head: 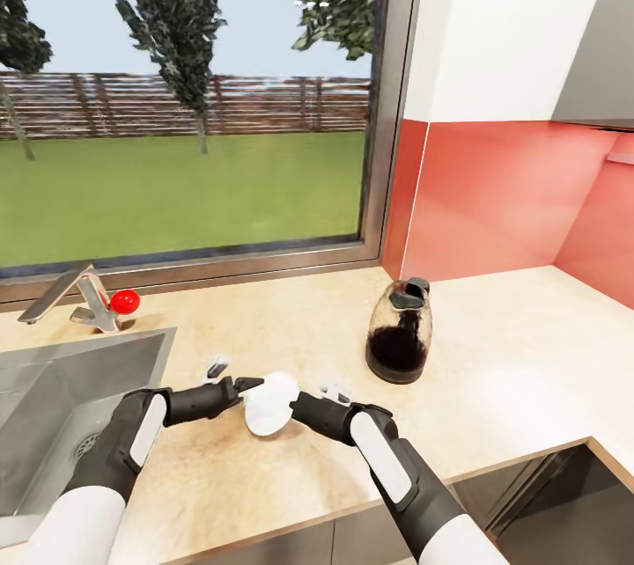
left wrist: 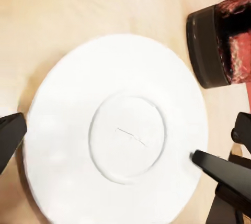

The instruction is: Set up a coffee station on the kitchen countertop: keep the coffee maker on the countertop, move the bottle of coffee from the kitchen shelf to the counter next to the coffee maker, place a paper coffee filter on top of the coffee maker, put the saucer next to the coffee maker with the coffee cup on the saucer, and place the electric kettle next to the coffee maker.

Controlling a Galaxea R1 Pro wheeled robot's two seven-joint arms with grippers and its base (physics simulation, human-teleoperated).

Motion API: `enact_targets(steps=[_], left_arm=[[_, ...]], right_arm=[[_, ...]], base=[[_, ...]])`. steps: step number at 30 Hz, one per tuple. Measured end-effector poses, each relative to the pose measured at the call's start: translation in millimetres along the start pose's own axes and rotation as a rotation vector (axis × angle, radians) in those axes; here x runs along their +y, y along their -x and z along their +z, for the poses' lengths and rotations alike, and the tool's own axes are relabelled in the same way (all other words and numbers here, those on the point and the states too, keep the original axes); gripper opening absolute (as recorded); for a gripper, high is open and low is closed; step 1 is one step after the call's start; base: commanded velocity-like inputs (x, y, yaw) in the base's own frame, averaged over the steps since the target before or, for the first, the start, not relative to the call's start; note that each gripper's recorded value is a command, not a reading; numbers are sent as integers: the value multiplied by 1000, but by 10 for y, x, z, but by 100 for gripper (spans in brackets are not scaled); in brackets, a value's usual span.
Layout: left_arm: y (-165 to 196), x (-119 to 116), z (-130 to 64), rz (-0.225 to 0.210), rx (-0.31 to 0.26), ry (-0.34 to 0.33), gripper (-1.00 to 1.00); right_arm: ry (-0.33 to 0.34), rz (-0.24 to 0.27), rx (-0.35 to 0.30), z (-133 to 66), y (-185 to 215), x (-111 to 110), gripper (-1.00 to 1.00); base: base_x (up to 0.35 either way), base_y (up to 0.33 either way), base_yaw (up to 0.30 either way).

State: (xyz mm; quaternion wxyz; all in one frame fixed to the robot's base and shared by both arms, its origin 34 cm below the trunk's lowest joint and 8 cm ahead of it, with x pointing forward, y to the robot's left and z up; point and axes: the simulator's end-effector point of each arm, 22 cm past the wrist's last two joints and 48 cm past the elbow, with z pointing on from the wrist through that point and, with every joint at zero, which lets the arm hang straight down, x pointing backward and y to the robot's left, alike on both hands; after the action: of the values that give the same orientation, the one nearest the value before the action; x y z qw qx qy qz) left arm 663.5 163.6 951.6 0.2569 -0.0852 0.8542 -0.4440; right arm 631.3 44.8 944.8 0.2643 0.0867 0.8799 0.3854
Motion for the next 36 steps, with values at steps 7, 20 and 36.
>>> enact_targets(steps=[7,20,36], left_arm=[[223,198,-242,-2,-45,38,100],[428,329,-474,-16,-87,55,100],[929,671,-1308,-61,-212,65,100]], right_arm=[[1,-1,0,-1,2,5,-100],[20,-10,-19,-34,79,101,-100],[169,-91,-167,-399,633,850,-100]], base=[[0,0,0],[0,0,0],[-130,0,0]])
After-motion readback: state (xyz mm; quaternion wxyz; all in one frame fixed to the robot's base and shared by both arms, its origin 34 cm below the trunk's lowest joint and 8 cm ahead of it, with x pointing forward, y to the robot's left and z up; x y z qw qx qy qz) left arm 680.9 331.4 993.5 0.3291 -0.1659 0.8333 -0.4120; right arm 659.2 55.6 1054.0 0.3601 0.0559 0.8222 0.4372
